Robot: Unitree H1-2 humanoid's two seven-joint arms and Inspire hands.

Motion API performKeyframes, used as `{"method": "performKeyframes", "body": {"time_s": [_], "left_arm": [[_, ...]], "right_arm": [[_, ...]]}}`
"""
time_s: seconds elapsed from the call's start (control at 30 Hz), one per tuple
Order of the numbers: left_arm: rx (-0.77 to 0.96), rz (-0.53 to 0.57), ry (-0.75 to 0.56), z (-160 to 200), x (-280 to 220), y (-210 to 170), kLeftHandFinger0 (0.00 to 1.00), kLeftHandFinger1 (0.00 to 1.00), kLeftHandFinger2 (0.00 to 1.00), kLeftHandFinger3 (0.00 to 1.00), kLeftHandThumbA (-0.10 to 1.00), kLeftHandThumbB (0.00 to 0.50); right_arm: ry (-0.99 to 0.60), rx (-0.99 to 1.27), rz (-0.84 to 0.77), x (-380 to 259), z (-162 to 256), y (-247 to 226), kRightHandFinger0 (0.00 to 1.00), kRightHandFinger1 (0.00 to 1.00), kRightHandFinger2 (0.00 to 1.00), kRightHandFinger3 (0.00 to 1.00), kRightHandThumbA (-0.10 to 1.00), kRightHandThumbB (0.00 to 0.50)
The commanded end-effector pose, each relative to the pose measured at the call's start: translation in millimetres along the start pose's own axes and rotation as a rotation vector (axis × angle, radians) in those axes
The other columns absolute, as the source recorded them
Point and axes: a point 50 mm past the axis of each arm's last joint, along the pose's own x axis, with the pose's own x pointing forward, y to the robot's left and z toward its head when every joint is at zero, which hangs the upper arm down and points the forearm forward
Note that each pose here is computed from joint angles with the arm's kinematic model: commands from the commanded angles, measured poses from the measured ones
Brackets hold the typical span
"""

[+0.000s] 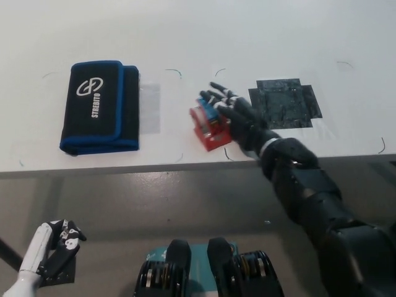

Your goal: Use the right hand to move the tape on the right hand side to the notebook on the left hand side

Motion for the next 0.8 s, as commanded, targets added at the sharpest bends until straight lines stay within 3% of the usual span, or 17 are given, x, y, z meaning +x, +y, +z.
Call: {"method": "performKeyframes", "body": {"time_s": [0.0,0.2,0.4,0.6,0.77], "left_arm": [[0.015,-0.001,-0.059,15,10,2,0.04,0.02,0.11,0.25,0.41,0.156],[0.010,-0.003,-0.072,18,14,0,0.01,0.00,0.07,0.23,0.40,0.152],[0.015,-0.011,-0.078,19,12,-2,0.04,0.01,0.09,0.25,0.43,0.158],[0.015,-0.018,-0.082,19,12,-3,0.01,0.00,0.10,0.24,0.35,0.144],[0.008,-0.018,-0.075,18,13,-3,0.03,0.01,0.10,0.23,0.35,0.153]], "right_arm": [[-0.027,0.017,0.060,17,15,35,1.00,1.00,1.00,1.00,0.94,0.475],[-0.023,0.036,0.104,25,15,69,1.00,1.00,1.00,1.00,0.90,0.479],[-0.023,-0.021,0.176,30,15,95,1.00,1.00,1.00,1.00,0.96,0.466],[-0.022,-0.037,0.182,29,14,96,1.00,1.00,1.00,1.00,0.98,0.474],[-0.015,-0.033,0.149,28,20,76,1.00,1.00,1.00,1.00,0.95,0.475]]}}
